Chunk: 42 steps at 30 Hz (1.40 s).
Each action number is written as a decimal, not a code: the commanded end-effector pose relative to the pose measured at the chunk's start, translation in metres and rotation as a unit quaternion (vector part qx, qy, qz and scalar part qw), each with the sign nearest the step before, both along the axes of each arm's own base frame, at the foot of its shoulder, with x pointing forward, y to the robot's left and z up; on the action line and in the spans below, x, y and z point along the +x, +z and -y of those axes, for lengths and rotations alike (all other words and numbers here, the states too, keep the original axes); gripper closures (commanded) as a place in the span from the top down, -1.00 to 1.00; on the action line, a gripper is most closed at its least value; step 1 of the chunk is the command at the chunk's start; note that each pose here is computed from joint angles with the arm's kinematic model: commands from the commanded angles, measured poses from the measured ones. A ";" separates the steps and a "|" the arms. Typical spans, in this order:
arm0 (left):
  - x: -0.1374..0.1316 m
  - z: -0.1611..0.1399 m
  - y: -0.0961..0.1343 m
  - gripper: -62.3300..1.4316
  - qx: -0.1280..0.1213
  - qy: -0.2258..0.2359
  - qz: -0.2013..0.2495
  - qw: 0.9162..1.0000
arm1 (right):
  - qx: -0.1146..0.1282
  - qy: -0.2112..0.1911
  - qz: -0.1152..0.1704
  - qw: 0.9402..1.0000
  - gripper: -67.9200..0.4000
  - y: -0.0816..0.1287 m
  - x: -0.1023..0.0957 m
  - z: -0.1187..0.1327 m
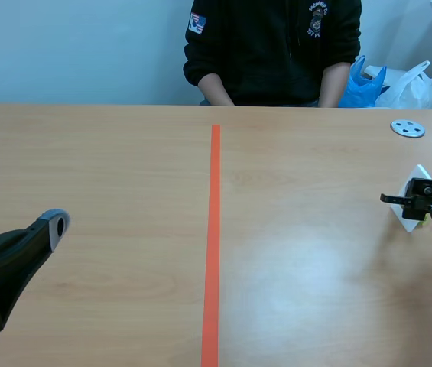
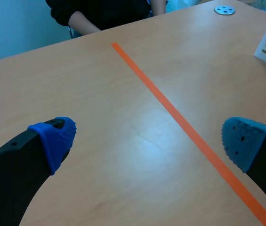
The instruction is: Sort the leaf by its shape. The table is split by an orange tape line. A compound leaf with several leaflets goes to the left side, a simple leaf with one blade goes to the right side. Return to the home posture when a red brick is placed on the table.
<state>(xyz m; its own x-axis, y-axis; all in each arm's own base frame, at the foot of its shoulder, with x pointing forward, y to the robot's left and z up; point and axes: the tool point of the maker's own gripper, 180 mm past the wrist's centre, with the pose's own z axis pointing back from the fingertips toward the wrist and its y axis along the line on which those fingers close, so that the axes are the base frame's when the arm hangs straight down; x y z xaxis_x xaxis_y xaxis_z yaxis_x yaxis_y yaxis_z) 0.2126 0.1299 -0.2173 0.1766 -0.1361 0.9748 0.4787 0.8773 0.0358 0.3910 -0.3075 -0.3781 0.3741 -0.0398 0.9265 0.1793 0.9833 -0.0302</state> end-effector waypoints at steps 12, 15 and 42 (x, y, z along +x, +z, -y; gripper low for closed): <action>0.002 0.001 0.008 1.00 -0.010 -0.001 0.014 1.000 | -0.006 0.019 0.110 0.994 0.84 0.072 0.008 0.013; 0.002 0.001 0.008 1.00 -0.010 -0.001 0.013 1.000 | -0.018 0.043 0.128 0.991 0.99 0.091 0.001 0.004; 0.002 0.001 0.007 1.00 -0.008 -0.001 0.013 1.000 | -0.005 0.277 0.137 0.951 1.00 0.174 -0.134 -0.153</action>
